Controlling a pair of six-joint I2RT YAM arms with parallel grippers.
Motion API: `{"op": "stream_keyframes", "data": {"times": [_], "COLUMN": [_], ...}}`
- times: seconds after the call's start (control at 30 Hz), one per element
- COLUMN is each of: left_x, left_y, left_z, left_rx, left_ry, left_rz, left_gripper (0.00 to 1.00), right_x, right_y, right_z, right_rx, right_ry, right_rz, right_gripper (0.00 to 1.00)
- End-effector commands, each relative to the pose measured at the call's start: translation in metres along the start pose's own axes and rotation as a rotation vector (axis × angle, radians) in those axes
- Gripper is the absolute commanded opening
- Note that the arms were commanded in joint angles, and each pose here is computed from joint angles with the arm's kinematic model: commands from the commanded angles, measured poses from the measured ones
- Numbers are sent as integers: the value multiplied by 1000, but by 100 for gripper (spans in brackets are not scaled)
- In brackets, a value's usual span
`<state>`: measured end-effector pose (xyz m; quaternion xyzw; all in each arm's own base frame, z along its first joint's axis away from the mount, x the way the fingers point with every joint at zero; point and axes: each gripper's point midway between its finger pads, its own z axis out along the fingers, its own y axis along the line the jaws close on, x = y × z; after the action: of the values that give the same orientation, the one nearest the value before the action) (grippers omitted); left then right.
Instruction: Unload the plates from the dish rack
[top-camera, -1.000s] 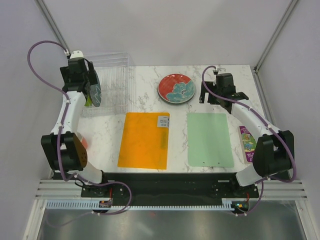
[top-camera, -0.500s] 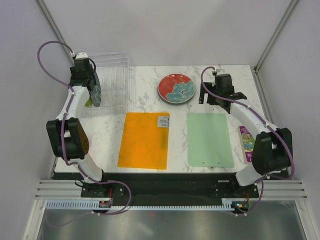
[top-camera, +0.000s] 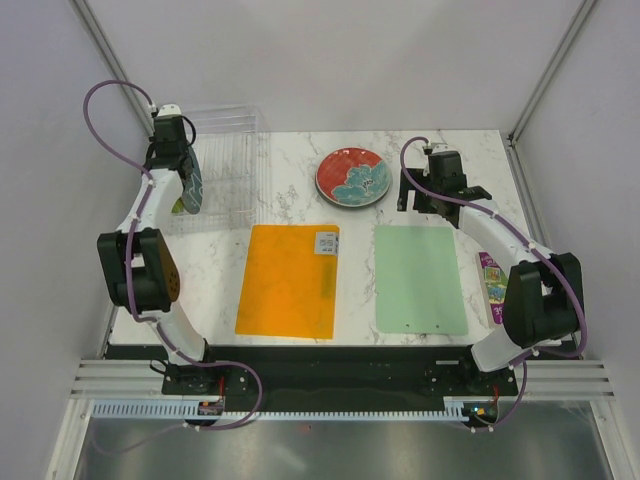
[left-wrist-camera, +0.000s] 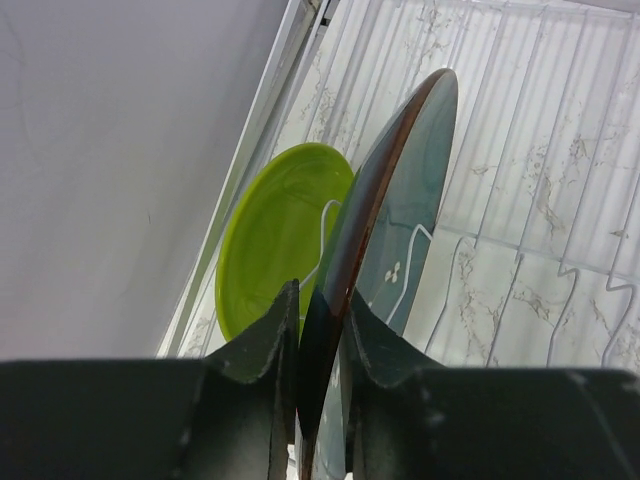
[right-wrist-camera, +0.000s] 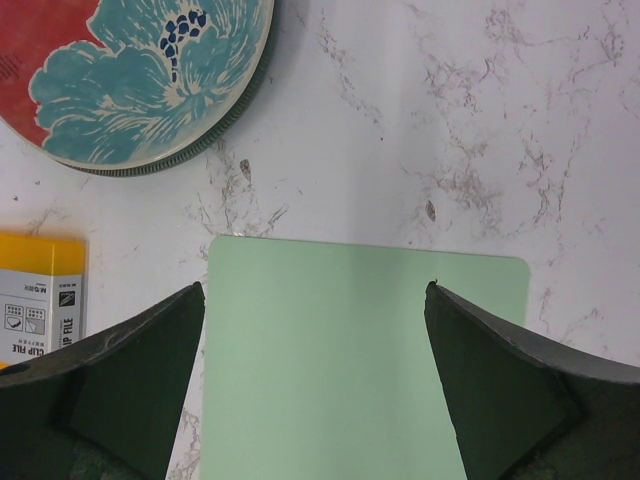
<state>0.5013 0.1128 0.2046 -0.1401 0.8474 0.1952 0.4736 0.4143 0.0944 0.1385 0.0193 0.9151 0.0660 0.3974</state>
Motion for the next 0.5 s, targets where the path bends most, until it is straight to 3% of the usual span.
{"op": "stream_keyframes", "data": {"times": [0.0,0.1,0.2,0.47], "left_x": [-16,-8,-4,-15], "left_y": [3,-1,-3,-9], "left_z": [9,15,18,11], "left_rx": [-19,-15,-10,32], "left_ry": [-46,-25,-20,-48], "left_rz": [-34,-28,-27,-51], "left_gripper": [19,15,3,2], "right_x": [-8,-7,-6,-6], "right_y": [2,0,-2,-1], "right_z": [-1,0,0,1], "right_rx": [-8,-5,-3,-8], "right_ry": [-35,-31,-30,-25], "right_rz": [-1,-5,-5,1], "right_gripper": [98,98,98,98]}}
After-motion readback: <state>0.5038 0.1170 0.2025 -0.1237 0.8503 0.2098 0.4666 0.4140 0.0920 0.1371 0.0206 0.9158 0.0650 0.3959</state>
